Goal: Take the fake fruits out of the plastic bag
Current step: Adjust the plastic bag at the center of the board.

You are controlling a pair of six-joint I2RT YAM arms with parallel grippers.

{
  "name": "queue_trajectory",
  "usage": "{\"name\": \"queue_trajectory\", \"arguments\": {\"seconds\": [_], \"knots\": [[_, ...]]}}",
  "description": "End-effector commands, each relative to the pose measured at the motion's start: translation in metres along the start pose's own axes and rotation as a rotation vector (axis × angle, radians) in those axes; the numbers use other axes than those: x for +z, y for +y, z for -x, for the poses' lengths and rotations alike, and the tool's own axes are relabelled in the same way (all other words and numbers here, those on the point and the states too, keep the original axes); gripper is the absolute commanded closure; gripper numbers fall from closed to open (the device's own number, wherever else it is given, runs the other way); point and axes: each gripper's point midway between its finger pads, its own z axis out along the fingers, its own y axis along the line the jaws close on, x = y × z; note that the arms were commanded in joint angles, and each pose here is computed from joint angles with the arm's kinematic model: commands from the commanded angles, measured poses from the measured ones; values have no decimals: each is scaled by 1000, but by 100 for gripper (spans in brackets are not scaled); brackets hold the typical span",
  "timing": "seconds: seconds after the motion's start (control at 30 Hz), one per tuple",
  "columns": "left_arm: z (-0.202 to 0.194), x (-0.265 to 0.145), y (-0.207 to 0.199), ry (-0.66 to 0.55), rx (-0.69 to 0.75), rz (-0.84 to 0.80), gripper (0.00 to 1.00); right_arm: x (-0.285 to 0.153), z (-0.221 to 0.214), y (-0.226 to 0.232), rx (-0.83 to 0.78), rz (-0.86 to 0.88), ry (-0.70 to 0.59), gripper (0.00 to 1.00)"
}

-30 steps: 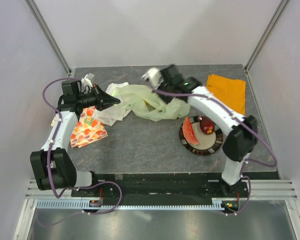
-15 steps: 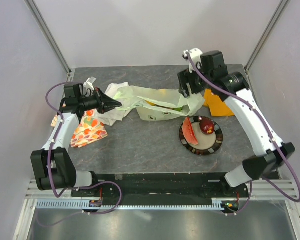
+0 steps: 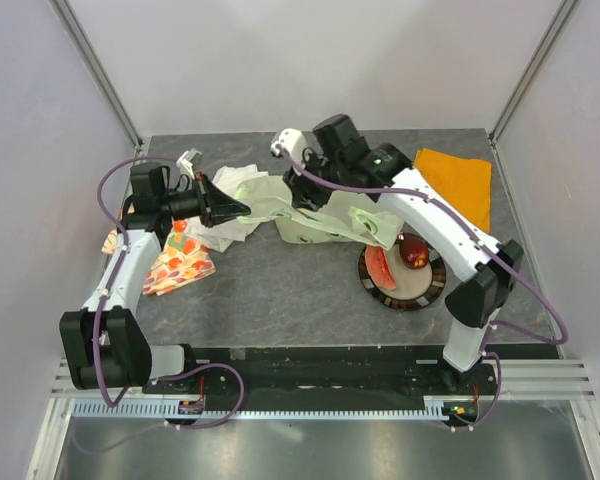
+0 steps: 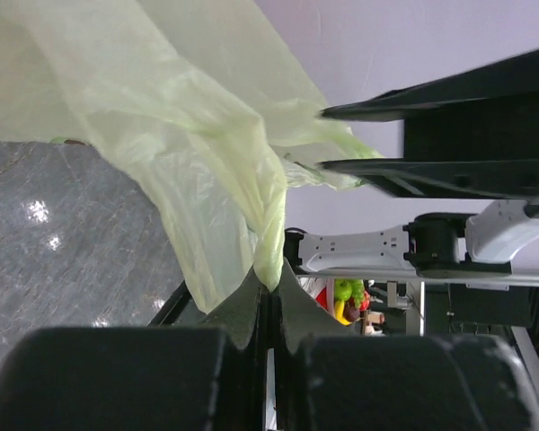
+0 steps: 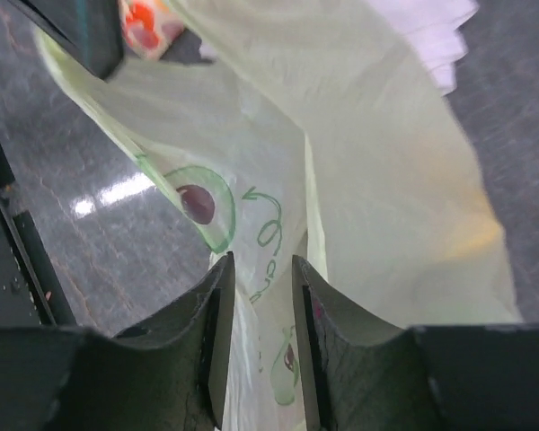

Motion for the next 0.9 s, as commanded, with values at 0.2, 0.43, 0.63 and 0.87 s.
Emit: {"name": "queue_trajectory", "arguments": {"seconds": [0.2,0.43,0.63,0.87], "knots": [[-14,-13,-46,70,117,-139,99,58,-74,6,31,-9,238,67],[-26,-17,-49,93,145,-162,99,78,-121,-42,-41,-272,390,67],[-48,-24,-40,119,200,-126,98,51,-137,-156,75,-600,404,68],[-83,-25,-3,155,259,32,98,36,-132,-88,70,-409,341,58]]}}
